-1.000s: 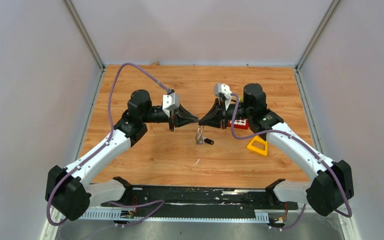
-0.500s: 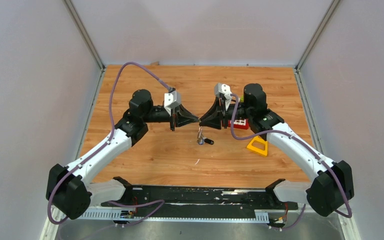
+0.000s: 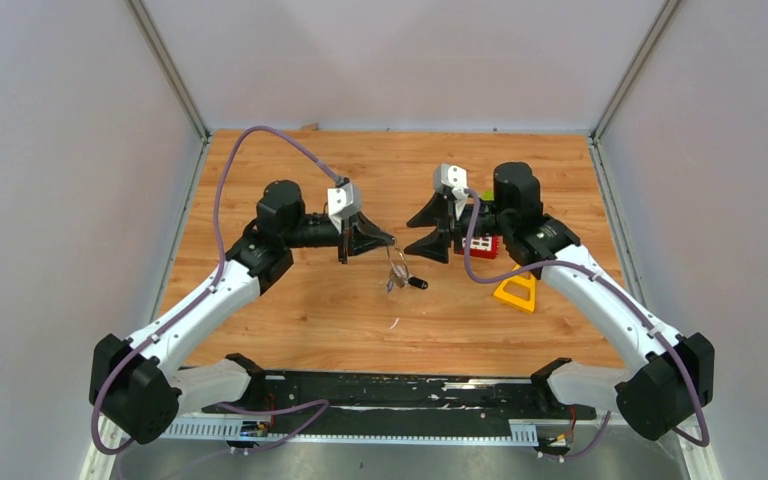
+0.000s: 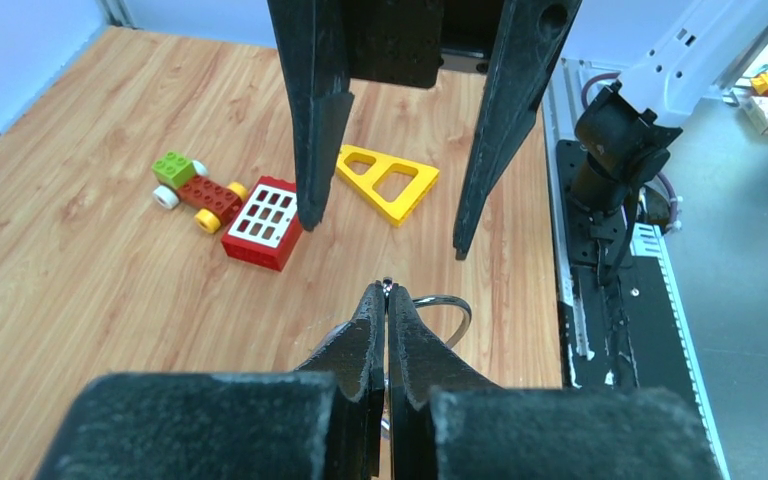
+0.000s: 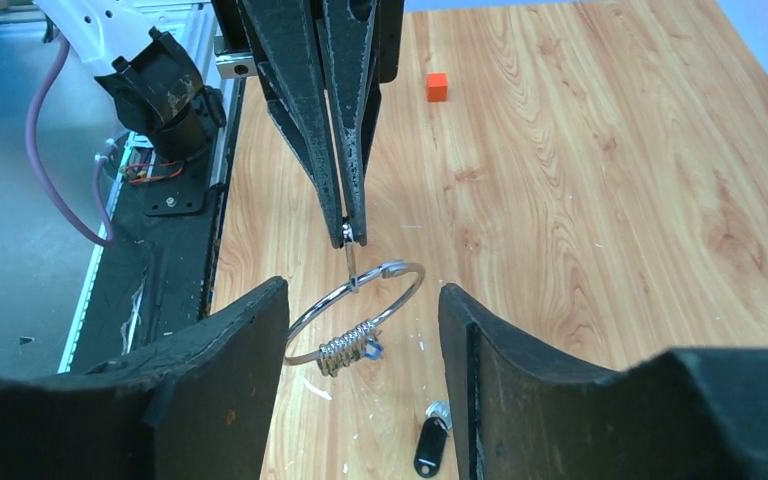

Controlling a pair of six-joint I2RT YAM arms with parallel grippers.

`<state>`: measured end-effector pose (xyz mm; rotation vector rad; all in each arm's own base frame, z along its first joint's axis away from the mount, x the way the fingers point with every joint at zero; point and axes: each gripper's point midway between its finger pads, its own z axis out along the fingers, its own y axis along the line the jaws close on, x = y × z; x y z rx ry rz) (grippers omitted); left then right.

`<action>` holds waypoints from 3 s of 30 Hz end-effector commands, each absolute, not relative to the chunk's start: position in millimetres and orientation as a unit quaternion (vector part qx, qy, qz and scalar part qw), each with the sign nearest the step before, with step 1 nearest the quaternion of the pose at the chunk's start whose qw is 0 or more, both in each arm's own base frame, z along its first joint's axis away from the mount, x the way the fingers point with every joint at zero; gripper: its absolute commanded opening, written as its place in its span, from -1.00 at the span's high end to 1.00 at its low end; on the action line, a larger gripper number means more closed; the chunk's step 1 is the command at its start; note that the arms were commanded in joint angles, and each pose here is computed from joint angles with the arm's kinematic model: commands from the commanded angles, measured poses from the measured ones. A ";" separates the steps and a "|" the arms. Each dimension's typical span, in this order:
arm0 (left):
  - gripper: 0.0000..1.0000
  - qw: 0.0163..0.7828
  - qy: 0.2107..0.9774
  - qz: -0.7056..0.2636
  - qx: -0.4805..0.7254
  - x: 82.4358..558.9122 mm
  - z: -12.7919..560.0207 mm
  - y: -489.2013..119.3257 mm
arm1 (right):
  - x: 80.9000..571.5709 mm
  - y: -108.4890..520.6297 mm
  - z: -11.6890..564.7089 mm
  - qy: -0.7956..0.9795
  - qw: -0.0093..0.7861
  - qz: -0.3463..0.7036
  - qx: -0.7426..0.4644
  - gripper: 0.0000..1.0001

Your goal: Put the keys on the keyring

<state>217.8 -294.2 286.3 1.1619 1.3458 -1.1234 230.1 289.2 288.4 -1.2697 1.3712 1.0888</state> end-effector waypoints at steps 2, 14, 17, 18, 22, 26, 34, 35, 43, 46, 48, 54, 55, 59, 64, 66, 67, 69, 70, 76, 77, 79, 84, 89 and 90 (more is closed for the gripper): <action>1.00 0.523 0.522 -0.444 0.507 213.3 304.9 -289.4 | 231.0 282.2 320.0 0.536 0.506 0.413 -0.534 -0.15; 1.00 0.499 0.492 -0.413 0.581 196.2 299.0 -278.0 | 243.9 257.1 263.2 0.613 0.471 0.351 -0.528 -0.16; 1.00 0.497 0.490 -0.402 0.592 193.9 298.3 -274.4 | 245.8 252.2 236.1 0.632 0.444 0.339 -0.536 -0.15; 1.00 0.497 0.492 -0.399 0.593 194.0 298.3 -273.5 | 246.2 251.4 227.2 0.638 0.433 0.338 -0.539 -0.15; 1.00 0.500 0.498 -0.393 0.590 193.8 299.1 -271.1 | 251.3 250.5 201.9 0.655 0.401 0.332 -0.547 -0.13; 1.00 0.497 0.509 -0.390 0.585 195.5 295.6 -269.7 | 254.9 254.3 190.8 0.660 0.386 0.340 -0.548 -0.12; 1.00 0.493 0.521 -0.379 0.585 194.2 291.3 -264.6 | 271.4 255.3 152.6 0.688 0.349 0.326 -0.546 -0.09; 1.00 0.493 0.524 -0.375 0.585 194.5 290.2 -263.0 | 274.1 255.3 145.7 0.695 0.339 0.325 -0.544 -0.08; 1.00 0.472 0.546 -0.348 0.598 186.9 278.2 -246.9 | 290.2 260.7 107.7 0.703 0.283 0.324 -0.567 0.02; 1.00 0.463 0.552 -0.346 0.601 182.0 273.9 -242.1 | 289.7 262.7 98.8 0.678 0.262 0.331 -0.602 0.02; 1.00 0.461 0.555 -0.344 0.601 180.3 272.9 -239.6 | 289.3 263.0 91.9 0.652 0.249 0.334 -0.634 0.02; 1.00 0.459 0.559 -0.340 0.601 178.2 270.2 -235.7 | 294.7 259.6 65.2 0.627 0.220 0.323 -0.674 0.05; 1.00 0.460 0.559 -0.338 0.601 178.0 269.8 -235.4 | 295.0 259.1 61.9 0.624 0.218 0.321 -0.678 0.05; 1.00 0.463 0.561 -0.335 0.598 178.4 268.2 -234.3 | 298.8 260.3 54.7 0.615 0.221 0.312 -0.690 0.07; 1.00 0.467 0.564 -0.331 0.595 179.3 267.7 -232.9 | 297.7 267.4 46.9 0.604 0.218 0.300 -0.705 0.13; 1.00 0.469 0.563 -0.330 0.595 179.4 268.9 -232.9 | 299.0 269.5 43.7 0.602 0.220 0.291 -0.710 0.14; 1.00 0.468 0.563 -0.331 0.596 179.1 268.8 -232.9 | 300.3 270.0 42.4 0.602 0.220 0.286 -0.713 0.14; 1.00 0.469 0.563 -0.330 0.595 179.4 269.0 -233.0 | 300.9 271.8 40.2 0.601 0.219 0.281 -0.716 0.15; 1.00 0.468 0.563 -0.331 0.596 179.2 268.7 -233.1 | 301.9 272.5 39.6 0.602 0.219 0.277 -0.717 0.16; 1.00 0.469 0.561 -0.332 0.596 179.1 268.6 -233.5 | 303.8 277.1 36.9 0.599 0.220 0.264 -0.723 0.24; 1.00 0.468 0.561 -0.333 0.596 178.9 268.2 -233.6 | 303.5 278.3 36.3 0.598 0.219 0.263 -0.725 0.26; 1.00 0.469 0.561 -0.332 0.596 179.1 267.9 -233.5 | 303.4 279.0 35.1 0.597 0.217 0.260 -0.727 0.29; 1.00 0.469 0.560 -0.332 0.597 178.3 268.5 -233.1 | 303.8 278.9 32.4 0.596 0.214 0.254 -0.731 0.43; 1.00 0.469 0.560 -0.331 0.598 178.5 267.5 -233.0 | 302.1 279.9 33.4 0.594 0.215 0.255 -0.732 0.54; 1.00 0.470 0.559 -0.331 0.598 178.5 268.0 -233.0 | 301.8 279.8 33.0 0.594 0.214 0.256 -0.732 0.56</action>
